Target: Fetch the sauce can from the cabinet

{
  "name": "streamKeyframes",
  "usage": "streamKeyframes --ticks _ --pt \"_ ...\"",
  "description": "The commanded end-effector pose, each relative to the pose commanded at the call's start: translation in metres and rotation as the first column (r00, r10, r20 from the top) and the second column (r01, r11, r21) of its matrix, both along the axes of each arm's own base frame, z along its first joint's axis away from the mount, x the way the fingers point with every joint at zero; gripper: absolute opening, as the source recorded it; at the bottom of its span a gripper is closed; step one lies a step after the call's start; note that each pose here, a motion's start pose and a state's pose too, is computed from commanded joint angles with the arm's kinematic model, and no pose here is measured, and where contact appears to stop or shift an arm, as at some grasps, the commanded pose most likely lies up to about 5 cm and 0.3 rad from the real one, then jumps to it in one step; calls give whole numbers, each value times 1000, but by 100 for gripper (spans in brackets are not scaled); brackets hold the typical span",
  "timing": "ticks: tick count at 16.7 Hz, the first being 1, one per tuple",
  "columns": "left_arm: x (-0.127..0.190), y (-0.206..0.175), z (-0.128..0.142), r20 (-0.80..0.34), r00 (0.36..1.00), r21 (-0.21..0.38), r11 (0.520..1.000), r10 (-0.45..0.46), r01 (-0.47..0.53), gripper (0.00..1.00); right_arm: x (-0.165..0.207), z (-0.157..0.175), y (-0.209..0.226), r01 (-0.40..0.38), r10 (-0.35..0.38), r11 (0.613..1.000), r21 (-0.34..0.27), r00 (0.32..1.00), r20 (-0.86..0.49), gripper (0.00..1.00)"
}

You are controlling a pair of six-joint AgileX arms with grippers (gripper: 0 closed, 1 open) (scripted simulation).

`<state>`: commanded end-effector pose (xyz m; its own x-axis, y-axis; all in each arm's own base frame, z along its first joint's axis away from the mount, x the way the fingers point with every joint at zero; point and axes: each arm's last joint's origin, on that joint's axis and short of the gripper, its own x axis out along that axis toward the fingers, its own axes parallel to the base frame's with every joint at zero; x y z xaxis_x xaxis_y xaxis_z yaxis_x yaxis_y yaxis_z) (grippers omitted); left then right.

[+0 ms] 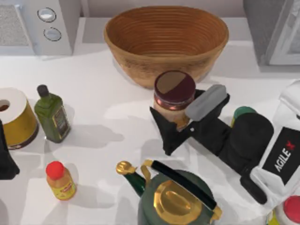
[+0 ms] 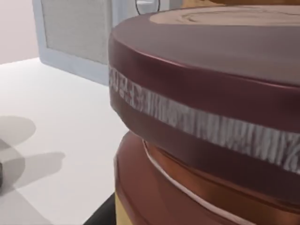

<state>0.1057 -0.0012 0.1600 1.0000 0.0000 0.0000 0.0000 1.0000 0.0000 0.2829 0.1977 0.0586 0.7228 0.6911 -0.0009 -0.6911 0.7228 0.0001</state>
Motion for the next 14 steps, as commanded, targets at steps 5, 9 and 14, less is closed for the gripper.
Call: streamKeyframes --ticks 5,9,14 --pt "0 0 0 0 1000 0 1000 0 0 100 0 0 0 0 0 1000 0 1000 0 75" --pt "0 0 0 0 1000 0 1000 0 0 100 0 0 0 0 0 1000 0 1000 0 100" --pt "0 0 0 0 1000 0 1000 0 0 100 0 0 0 0 0 1000 0 1000 0 100"
